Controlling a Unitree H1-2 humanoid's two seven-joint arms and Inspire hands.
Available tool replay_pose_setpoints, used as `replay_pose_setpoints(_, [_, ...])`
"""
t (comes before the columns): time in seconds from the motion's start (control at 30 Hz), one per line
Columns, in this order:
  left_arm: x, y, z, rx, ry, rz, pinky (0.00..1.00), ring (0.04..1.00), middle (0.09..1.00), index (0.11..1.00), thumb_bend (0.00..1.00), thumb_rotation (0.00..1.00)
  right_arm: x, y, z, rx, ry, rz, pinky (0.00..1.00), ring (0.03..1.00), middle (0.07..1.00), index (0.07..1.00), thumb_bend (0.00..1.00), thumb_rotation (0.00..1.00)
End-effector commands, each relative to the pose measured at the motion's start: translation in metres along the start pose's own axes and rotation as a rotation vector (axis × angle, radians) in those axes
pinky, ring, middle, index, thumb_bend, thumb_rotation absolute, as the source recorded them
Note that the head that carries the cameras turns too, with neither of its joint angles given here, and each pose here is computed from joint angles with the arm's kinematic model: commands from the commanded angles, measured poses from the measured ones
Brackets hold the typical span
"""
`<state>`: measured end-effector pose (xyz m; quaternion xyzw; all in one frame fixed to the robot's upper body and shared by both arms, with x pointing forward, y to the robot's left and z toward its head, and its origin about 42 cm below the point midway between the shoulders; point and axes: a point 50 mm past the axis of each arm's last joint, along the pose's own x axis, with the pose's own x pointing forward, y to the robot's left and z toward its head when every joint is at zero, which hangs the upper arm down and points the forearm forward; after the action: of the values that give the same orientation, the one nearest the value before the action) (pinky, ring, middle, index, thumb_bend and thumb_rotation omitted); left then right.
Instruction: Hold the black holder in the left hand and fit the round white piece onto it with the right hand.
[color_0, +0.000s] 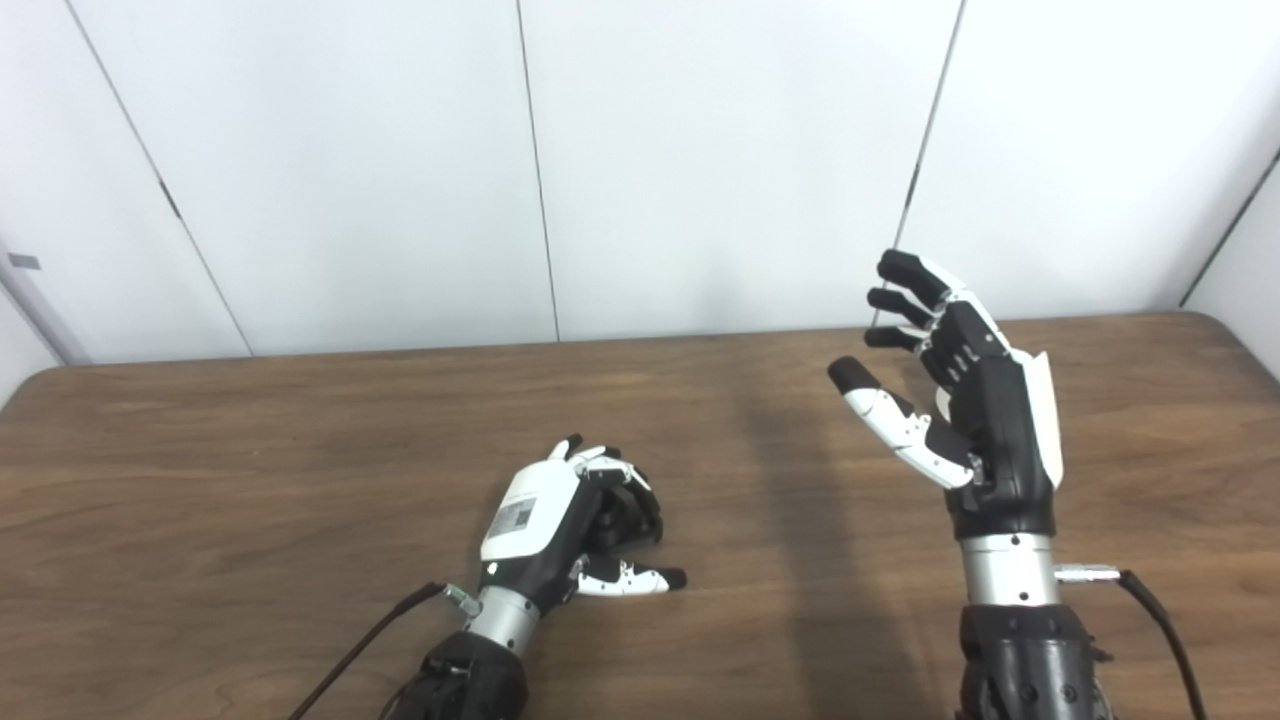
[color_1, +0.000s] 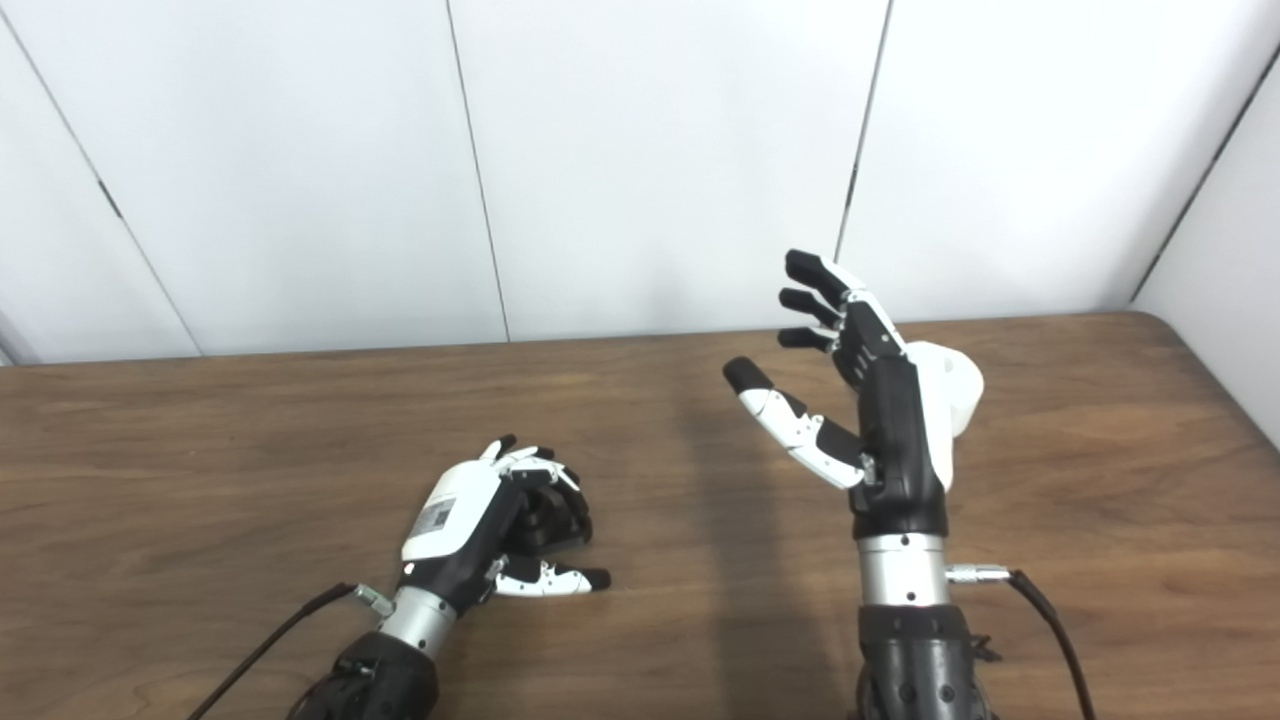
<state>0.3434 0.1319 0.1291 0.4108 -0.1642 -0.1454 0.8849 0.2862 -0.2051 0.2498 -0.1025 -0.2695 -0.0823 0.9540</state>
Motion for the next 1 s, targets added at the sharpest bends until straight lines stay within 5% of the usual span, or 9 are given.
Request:
replay_pose_setpoints(0.0, [0.011,0.009,0.01,-0.011,-0.06,0.046,0.99,0.875,0.725,0.527,1.0,0.26,0.005,0.003,0.012,0.014,-0.072,-0.015,0.66,0.784,0.824,0.783,0.5,0.35])
replay_pose_setpoints(0.27, [0.012,0.009,0.011,-0.038,-0.065,0.05,0.97,0.874,0.744,0.571,1.0,0.24,0.002,0.003,0.01,0.011,-0.078,-0.003,0.65,0.777,0.816,0.779,0.48,0.34])
replay_pose_setpoints(0.57, [0.02,0.034,0.006,-0.083,-0.061,0.024,0.88,0.916,0.929,0.972,1.0,0.34,-0.006,0.006,0.007,0.01,-0.05,0.007,0.65,0.776,0.811,0.777,0.48,0.34])
replay_pose_setpoints(0.97, [0.008,0.078,-0.03,-0.021,0.034,-0.06,0.94,0.97,0.969,1.0,1.0,0.31,-0.011,0.005,0.004,0.021,-0.038,0.0,0.63,0.772,0.812,0.77,0.46,0.33])
